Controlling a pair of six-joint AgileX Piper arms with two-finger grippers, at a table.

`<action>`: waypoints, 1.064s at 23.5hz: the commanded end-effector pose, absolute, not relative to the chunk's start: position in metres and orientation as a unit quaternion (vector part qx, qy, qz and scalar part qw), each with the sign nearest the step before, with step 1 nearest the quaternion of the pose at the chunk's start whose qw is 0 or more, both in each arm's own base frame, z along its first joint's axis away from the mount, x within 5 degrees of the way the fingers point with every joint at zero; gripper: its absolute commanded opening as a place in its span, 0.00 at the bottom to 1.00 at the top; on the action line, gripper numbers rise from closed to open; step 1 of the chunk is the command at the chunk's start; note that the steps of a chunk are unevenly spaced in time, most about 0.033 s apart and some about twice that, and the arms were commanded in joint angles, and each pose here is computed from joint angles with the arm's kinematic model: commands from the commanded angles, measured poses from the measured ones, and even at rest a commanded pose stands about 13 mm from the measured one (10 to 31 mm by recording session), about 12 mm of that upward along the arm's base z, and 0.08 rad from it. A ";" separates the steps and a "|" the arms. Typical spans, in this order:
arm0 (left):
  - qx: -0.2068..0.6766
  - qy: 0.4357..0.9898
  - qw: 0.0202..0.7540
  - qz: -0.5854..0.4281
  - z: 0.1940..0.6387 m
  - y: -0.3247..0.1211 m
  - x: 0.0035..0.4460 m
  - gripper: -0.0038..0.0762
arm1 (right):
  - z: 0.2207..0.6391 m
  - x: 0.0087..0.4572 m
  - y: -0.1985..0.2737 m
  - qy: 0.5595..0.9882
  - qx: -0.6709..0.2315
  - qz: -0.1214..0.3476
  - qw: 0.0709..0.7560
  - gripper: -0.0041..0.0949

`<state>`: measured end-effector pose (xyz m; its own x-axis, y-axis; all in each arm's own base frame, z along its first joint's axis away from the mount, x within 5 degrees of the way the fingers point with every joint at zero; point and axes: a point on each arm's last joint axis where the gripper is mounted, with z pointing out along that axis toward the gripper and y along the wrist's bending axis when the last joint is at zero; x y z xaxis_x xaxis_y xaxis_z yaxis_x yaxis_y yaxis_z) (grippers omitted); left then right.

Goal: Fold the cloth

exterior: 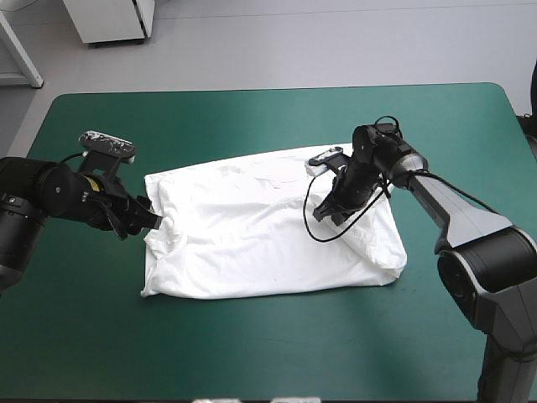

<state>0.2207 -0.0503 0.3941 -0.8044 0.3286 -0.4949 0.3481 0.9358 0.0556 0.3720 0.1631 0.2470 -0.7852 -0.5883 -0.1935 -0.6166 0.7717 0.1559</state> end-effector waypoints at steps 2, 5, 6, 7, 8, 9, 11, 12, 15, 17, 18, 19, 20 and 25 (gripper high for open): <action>0.175 0.931 0.319 -0.006 0.421 -0.044 0.199 0.66 | 0.318 0.351 0.155 0.926 -0.328 0.115 0.145 0.38; 0.167 0.933 0.318 0.012 0.424 -0.039 0.192 0.66 | 0.343 0.339 0.143 0.930 -0.311 0.083 0.176 0.51; 0.167 0.935 0.314 0.014 0.424 -0.039 0.187 0.66 | 0.354 0.331 0.136 0.935 -0.292 0.063 0.190 0.52; 0.172 0.935 0.309 0.022 0.423 -0.040 0.184 0.66 | 0.366 0.318 0.126 0.935 -0.285 0.042 0.206 0.52; 0.174 0.935 0.307 0.029 0.420 -0.040 0.182 0.66 | 0.369 0.312 0.122 0.935 -0.283 0.031 0.209 0.53; 0.174 0.935 0.306 0.036 0.418 -0.039 0.179 0.66 | 0.373 0.303 0.116 0.935 -0.281 0.019 0.214 0.53; 0.172 0.939 0.292 0.054 0.407 -0.037 0.175 0.66 | 0.377 0.285 0.104 0.937 -0.270 -0.005 0.220 0.53; 0.170 0.944 0.273 0.067 0.393 -0.033 0.171 0.66 | 0.378 0.267 0.092 0.940 -0.257 -0.029 0.222 0.53; 0.172 0.956 0.225 0.073 0.356 -0.033 0.169 0.66 | 0.374 0.232 0.070 0.945 -0.228 -0.065 0.225 0.53; 0.176 0.958 0.214 0.069 0.339 -0.034 0.171 0.66 | 0.366 0.217 0.059 0.947 -0.218 -0.092 0.219 0.53; 0.178 0.957 0.217 0.065 0.335 -0.036 0.173 0.66 | 0.363 0.214 0.056 0.947 -0.213 -0.104 0.217 0.53; 0.179 0.957 0.218 0.061 0.330 -0.037 0.177 0.66 | 0.360 0.213 0.053 0.946 -0.212 -0.117 0.214 0.53; 0.180 0.958 0.215 0.052 0.326 -0.040 0.180 0.66 | 0.358 0.213 0.051 0.947 -0.205 -0.124 0.213 0.53; 0.187 0.961 0.200 0.046 0.309 -0.048 0.202 0.66 | 0.347 0.224 0.055 0.947 -0.204 -0.128 0.214 0.52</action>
